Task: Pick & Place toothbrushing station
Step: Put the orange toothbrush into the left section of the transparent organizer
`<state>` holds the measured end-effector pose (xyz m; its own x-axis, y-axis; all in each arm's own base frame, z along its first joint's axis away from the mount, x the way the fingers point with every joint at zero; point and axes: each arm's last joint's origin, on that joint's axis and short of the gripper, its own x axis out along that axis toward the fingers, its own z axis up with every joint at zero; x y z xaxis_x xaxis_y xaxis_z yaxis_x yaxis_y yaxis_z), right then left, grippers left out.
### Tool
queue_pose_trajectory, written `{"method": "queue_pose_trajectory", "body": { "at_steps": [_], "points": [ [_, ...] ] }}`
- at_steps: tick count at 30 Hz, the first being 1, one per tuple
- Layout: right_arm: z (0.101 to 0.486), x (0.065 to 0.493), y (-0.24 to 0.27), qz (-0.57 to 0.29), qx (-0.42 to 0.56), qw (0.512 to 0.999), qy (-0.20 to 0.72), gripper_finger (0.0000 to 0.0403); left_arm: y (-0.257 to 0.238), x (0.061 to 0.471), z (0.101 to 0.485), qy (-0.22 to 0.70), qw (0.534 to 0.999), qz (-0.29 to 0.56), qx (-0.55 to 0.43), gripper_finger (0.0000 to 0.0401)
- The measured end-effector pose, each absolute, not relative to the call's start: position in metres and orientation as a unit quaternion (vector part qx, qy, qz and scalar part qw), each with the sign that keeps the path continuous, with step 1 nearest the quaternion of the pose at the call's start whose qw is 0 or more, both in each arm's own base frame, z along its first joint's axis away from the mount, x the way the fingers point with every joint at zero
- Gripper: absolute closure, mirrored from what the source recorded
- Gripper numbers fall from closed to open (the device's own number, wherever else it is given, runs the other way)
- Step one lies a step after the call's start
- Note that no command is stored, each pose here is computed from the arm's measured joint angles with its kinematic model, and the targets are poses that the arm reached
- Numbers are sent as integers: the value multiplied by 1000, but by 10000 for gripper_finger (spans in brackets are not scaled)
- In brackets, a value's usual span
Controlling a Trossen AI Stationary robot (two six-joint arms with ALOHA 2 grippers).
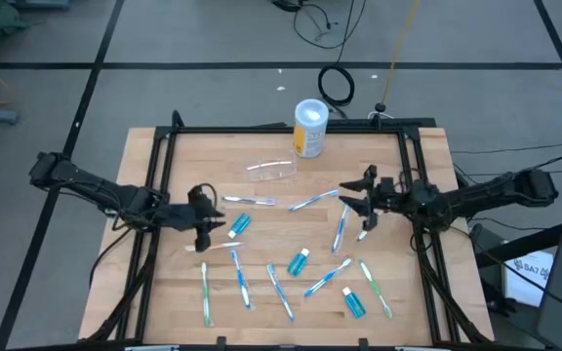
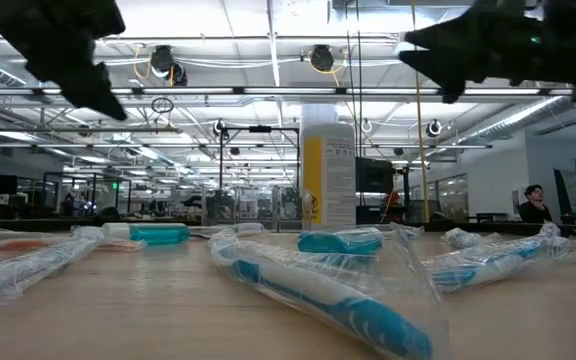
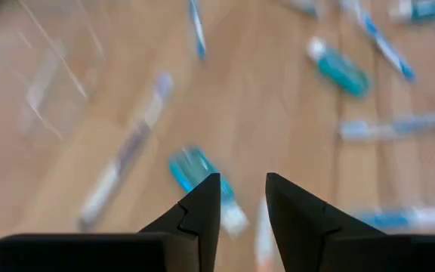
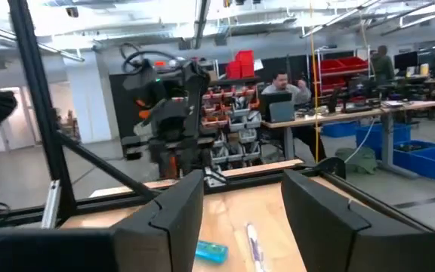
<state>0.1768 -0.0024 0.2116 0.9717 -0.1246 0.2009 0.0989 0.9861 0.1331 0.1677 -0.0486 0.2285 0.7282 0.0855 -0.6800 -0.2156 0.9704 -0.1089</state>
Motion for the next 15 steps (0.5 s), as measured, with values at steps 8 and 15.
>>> {"method": "queue_pose_trajectory", "body": {
  "at_steps": [8,15],
  "points": [
    [195,215,3,-48,97,994,-18,232,-70,151,205,504,833,115,-199,288],
    [175,226,3,-52,123,991,8,232,-88,137,189,559,773,188,-233,288]
  ]
}}
